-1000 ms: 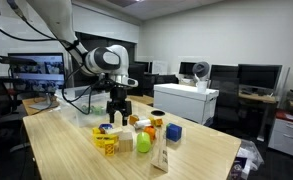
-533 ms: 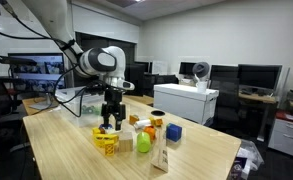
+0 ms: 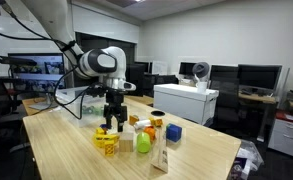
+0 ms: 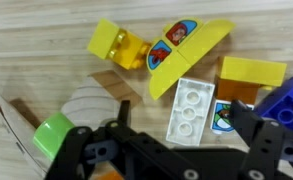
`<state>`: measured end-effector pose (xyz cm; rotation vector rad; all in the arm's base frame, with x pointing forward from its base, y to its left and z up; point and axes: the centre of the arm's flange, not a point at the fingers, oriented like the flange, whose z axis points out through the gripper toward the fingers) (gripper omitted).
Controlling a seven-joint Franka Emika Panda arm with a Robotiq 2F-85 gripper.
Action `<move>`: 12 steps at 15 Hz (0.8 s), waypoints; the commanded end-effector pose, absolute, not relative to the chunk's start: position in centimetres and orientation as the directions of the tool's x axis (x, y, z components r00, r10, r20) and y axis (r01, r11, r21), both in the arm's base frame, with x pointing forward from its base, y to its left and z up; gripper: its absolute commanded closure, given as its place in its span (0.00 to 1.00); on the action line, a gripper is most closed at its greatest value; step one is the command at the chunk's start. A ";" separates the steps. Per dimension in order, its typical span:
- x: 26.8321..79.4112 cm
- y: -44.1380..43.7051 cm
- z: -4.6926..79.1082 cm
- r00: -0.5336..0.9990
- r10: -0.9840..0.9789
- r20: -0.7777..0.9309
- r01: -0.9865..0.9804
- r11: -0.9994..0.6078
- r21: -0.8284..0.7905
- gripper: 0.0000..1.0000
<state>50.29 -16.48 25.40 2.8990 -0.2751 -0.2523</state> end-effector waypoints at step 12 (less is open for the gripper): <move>48.9 -15.4 22.2 0.952 -0.257 -0.164 -0.219 -0.951 0.218 0.00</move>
